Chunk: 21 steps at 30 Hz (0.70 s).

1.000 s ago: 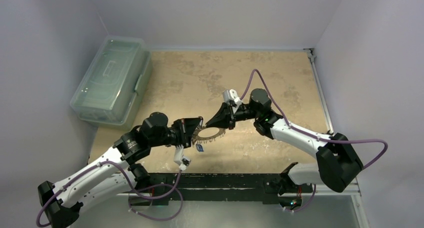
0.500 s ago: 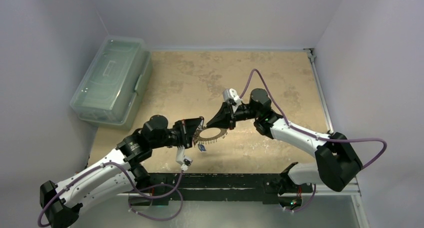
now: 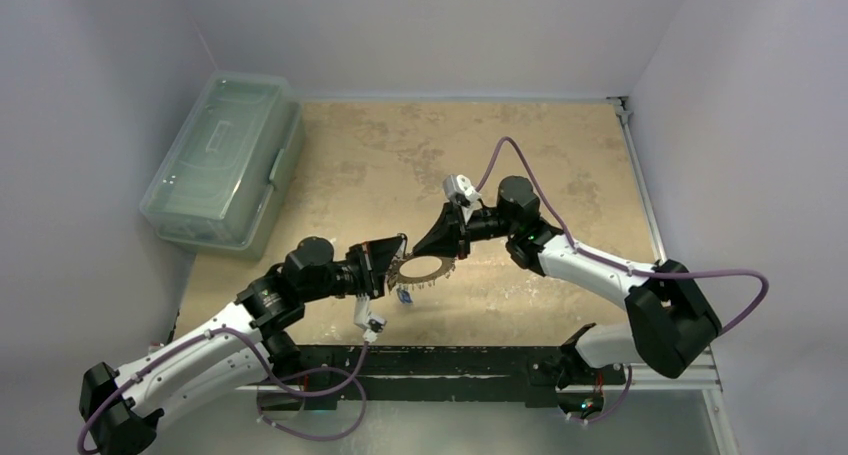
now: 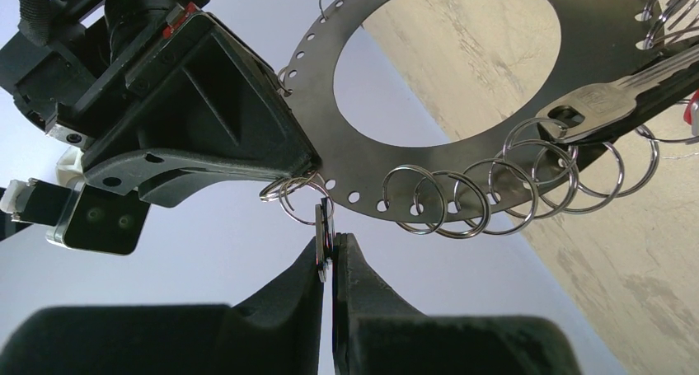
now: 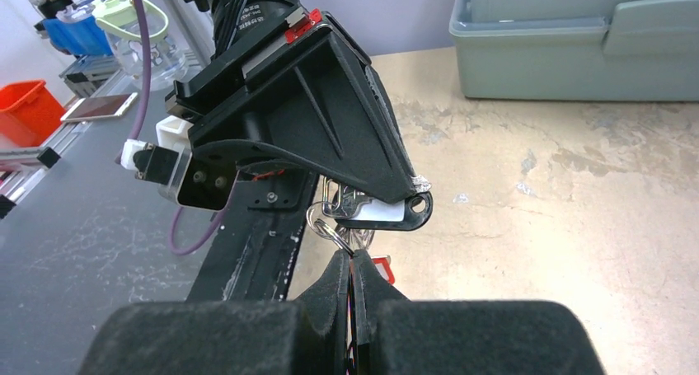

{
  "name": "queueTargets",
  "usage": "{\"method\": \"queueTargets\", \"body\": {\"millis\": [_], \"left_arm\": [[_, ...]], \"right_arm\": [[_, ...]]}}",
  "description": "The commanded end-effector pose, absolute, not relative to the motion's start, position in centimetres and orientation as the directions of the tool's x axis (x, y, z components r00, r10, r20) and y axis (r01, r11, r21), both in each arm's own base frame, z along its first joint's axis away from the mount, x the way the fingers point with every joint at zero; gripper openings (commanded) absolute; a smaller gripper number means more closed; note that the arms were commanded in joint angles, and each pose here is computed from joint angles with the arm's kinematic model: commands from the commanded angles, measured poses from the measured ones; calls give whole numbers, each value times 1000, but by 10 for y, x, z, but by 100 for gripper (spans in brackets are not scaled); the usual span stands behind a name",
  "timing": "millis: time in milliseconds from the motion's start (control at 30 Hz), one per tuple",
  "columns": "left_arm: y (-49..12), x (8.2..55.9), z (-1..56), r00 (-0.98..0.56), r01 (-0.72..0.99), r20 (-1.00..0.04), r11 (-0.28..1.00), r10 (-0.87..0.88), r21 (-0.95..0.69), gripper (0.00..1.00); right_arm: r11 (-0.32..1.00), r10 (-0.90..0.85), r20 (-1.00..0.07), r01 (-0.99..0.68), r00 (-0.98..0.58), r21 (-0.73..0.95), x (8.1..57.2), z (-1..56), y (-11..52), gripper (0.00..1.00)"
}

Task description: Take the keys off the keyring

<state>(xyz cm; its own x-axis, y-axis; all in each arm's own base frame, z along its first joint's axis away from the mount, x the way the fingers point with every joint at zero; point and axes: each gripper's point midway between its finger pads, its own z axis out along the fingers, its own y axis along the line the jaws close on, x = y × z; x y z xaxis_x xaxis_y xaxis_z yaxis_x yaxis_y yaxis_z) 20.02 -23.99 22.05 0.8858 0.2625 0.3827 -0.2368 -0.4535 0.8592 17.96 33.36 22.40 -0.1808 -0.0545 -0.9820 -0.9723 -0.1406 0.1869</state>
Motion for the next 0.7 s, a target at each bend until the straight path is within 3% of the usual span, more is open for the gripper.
{"method": "queueTargets", "body": {"millis": [0,167,667], "left_arm": [[-246,194,219,625,-654,780,-569,-36,498,3],[-246,201,230,586,-664,810,-578,-7,475,0],[-258,197,253,535,-727,845,-516,-11,453,2]], "right_arm": [[-199,4,-991,-972,-131,128,175,252,333,0],[-177,-2,-984,-969,-177,174,182,250,331,0],[-180,2,-948,-932,-320,314,186,246,331,0]]}}
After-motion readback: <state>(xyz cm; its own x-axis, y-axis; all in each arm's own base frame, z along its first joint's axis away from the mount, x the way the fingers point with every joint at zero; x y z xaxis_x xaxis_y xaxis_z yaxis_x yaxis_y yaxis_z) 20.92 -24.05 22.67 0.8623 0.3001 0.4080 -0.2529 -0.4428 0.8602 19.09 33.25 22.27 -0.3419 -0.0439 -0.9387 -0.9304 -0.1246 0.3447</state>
